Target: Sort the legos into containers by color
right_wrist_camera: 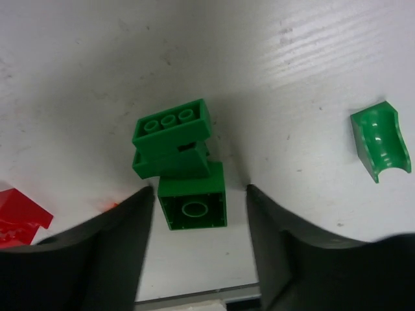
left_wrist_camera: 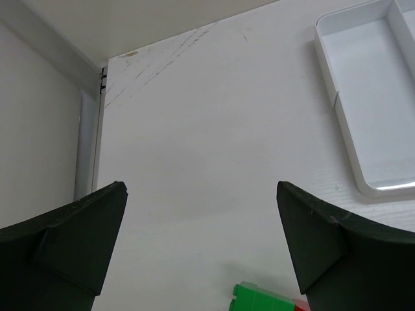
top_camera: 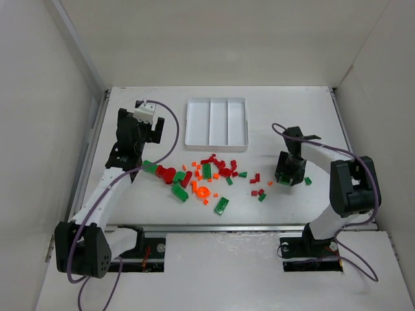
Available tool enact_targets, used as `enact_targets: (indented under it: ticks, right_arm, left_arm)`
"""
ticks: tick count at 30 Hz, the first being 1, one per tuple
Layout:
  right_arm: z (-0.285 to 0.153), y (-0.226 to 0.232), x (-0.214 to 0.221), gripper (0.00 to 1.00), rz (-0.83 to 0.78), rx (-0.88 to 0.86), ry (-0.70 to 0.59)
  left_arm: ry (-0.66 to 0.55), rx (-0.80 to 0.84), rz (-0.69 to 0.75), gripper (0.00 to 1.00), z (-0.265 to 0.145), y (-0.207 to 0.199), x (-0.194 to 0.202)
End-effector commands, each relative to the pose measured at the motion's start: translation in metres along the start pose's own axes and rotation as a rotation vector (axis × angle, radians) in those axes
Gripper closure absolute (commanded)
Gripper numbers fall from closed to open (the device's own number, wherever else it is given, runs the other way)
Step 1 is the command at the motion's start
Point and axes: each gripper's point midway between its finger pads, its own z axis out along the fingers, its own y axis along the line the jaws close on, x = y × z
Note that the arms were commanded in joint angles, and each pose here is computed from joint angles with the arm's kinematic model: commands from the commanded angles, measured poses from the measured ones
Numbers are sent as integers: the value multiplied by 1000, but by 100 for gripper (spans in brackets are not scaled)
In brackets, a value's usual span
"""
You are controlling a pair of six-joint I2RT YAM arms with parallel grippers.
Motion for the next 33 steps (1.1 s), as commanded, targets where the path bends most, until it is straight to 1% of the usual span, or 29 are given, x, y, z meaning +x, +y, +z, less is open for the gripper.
enact_targets:
  ticks: [1, 4, 5, 7, 8, 9, 10, 11, 13, 14, 15, 16, 17, 18, 19, 20, 21, 22, 23, 24, 26, 27, 28, 30, 31, 33]
  right_arm:
    - [-6, 8, -18, 41, 25, -34, -82]
    - [-6, 7, -16, 56, 15, -30, -74]
    - [-6, 7, -16, 69, 15, -30, -74]
    - [-14, 6, -17, 82, 5, -35, -85]
    - [-19, 7, -20, 92, 7, -41, -96]
    - [-24, 5, -19, 97, -6, -39, -93]
    - [-36, 11, -25, 100, -13, -58, -125]
    - [-45, 12, -30, 100, -46, -65, -143]
    - [-66, 33, -28, 100, -141, -133, -151]
    - [-87, 49, -41, 100, -186, -192, -197]
    - [-99, 61, -45, 100, -278, -243, -223]
    - [-114, 79, -46, 100, -332, -328, -233]
    - [-136, 102, -59, 100, -393, -393, -296]
    - [-147, 116, -67, 100, -456, -435, -339]
    - [-157, 131, -76, 100, -472, -478, -380]
    - [-171, 152, -94, 100, -486, -536, -469]
    - [-178, 170, -112, 100, -495, -565, -527]
    - [-182, 182, -125, 100, -475, -590, -569]
    - [-186, 195, -146, 100, -457, -612, -641]
    - [-175, 211, -161, 100, -444, -600, -644]
    - [-161, 225, -180, 100, -422, -558, -645]
    - [-150, 231, -178, 100, -432, -531, -600]
    - [-140, 249, -187, 100, -445, -529, -583]
    - [-122, 255, -186, 100, -477, -484, -532]
    - [-111, 264, -189, 100, -482, -462, -525]
    - [-97, 262, -191, 100, -476, -425, -511]
  left_arm:
    - [-74, -8, -23, 0, -6, 2, -18]
    - [-74, -8, -23, 0, -8, 2, -16]
    - [-74, -8, -23, 0, -8, 2, -16]
    - [-82, -11, -15, 0, -8, 3, -18]
    - [-80, -19, -15, 0, -8, 4, -18]
    - [-80, -20, -15, 0, -8, 4, -18]
    - [-71, -17, -14, 0, -8, 3, -13]
    - [-80, -20, -6, 0, -7, 4, -15]
    - [-80, -20, -6, 0, -7, 4, -15]
    - [-89, -22, -8, 0, -7, 5, -18]
    - [-89, -22, -8, 0, -9, 4, -16]
    - [-99, -25, -9, 0, -9, 5, -18]
    - [-89, -22, -8, 0, -8, 4, -13]
    - [-97, -25, -9, 0, -8, 4, -16]
    - [-96, -24, -9, 0, -10, 4, -13]
    - [-98, -15, -8, 0, -10, 2, -13]
    - [-98, -15, -19, 0, -10, 2, -13]
    - [-98, -15, -19, 0, -12, 2, -12]
    - [-98, -15, -19, 0, -12, 2, -12]
    - [-104, -7, -19, 0, -15, 1, -13]
    - [-89, -3, -17, 0, -16, 0, -8]
    - [-102, 3, -18, 0, -19, -1, -11]
    - [-80, 9, -15, 0, -19, -3, -4]
    - [-89, 7, -16, 0, -22, -2, -4]
    - [-89, 7, -16, 0, -22, -2, -4]
    - [-88, 7, -25, 0, -24, -3, -2]
